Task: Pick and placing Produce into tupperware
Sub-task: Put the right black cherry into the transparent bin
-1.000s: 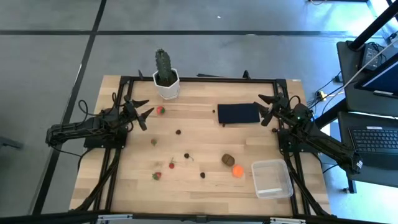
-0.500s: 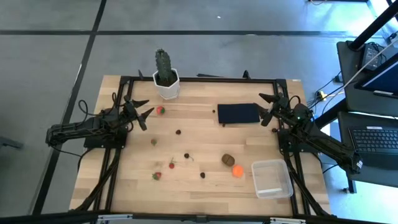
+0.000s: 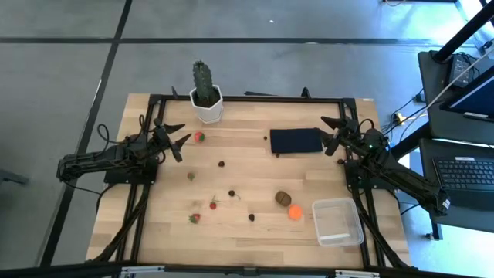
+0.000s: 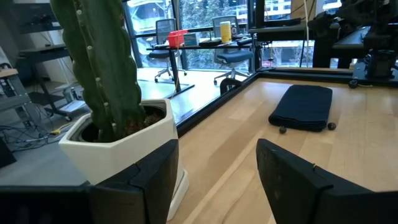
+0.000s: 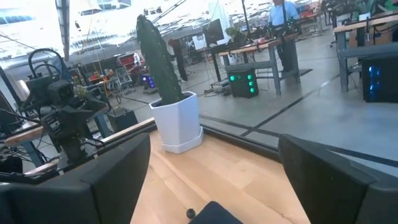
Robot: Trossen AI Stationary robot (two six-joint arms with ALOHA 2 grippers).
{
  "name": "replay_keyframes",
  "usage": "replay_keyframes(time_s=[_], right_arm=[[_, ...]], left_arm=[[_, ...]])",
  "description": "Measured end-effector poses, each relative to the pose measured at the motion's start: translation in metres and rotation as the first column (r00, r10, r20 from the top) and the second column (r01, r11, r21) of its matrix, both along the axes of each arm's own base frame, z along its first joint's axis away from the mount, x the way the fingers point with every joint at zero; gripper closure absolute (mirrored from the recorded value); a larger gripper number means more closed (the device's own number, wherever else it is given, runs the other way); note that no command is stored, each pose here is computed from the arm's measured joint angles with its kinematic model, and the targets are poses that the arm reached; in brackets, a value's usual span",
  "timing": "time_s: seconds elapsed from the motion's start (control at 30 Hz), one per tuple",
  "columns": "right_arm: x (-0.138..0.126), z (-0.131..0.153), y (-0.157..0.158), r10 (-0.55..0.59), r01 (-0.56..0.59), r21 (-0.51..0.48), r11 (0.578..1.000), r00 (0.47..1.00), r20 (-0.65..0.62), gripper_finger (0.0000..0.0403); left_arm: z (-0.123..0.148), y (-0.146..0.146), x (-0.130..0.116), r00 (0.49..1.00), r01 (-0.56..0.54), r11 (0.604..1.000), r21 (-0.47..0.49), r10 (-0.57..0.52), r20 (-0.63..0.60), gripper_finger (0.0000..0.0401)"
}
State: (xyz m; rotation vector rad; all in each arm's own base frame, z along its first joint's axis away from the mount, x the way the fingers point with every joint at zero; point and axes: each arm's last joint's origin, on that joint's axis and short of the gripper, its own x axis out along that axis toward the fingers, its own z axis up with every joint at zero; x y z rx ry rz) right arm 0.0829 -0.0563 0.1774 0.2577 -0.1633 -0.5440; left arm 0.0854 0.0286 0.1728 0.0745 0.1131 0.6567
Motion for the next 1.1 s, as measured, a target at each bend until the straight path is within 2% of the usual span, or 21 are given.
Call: replay_keyframes(time_s=[0.2, 0.33, 0.6, 0.8, 0.9, 0.97, 1.07, 1.1], right_arm=[[0.0, 0.001, 0.0, 0.005, -0.005, 0.018, 1.0, 1.0, 0.003, 0.0049], [-0.003, 0.019, 0.002, 0.006, -0.002, 0.055, 0.999, 0.998, -0.059, 0.0049], [-0.003, 0.101, 0.002, 0.006, 0.013, 0.104, 0.995, 0.983, -0.183, 0.0049], [0.017, 0.16, -0.012, 0.044, 0.041, 0.214, 0.976, 0.925, -0.376, 0.0049], [0.03, 0.183, -0.021, 0.092, 0.086, 0.318, 0.944, 0.858, -0.505, 0.0049], [0.038, 0.194, -0.027, 0.133, 0.14, 0.401, 0.906, 0.803, -0.581, 0.0049], [0.048, 0.2, -0.035, 0.184, 0.291, 0.505, 0.813, 0.693, -0.696, 0.0049], [0.051, 0.2, -0.037, 0.2, 0.36, 0.532, 0.767, 0.653, -0.73, 0.0049]], left_arm=[[0.0, 0.0, 0.0, 1.0, 0.0, 1.0, 0.0, 0.0, 0.0, 0.0193], [0.0, 0.0, 0.0, 1.0, 0.0, 1.0, 0.0, 0.0, 0.0, 0.0193], [0.0, 0.0, 0.0, 1.0, 0.0, 1.0, 0.0, 0.0, 0.0, 0.0193], [0.0, 0.0, 0.0, 1.0, 0.0, 1.0, 0.001, 0.0, 0.0, 0.0193], [0.0, 0.0, 0.0, 1.0, 0.0, 1.0, 0.001, 0.0, 0.0, 0.0193], [0.0, 0.0, 0.0, 1.0, 0.0, 1.0, 0.0, 0.0, 0.0, 0.0193], [0.0, 0.0, 0.0, 1.0, 0.0, 1.0, 0.0, 0.0, 0.0, 0.0193], [0.0, 0.0, 0.0, 1.0, 0.0, 1.0, 0.0, 0.0, 0.0, 0.0193]])
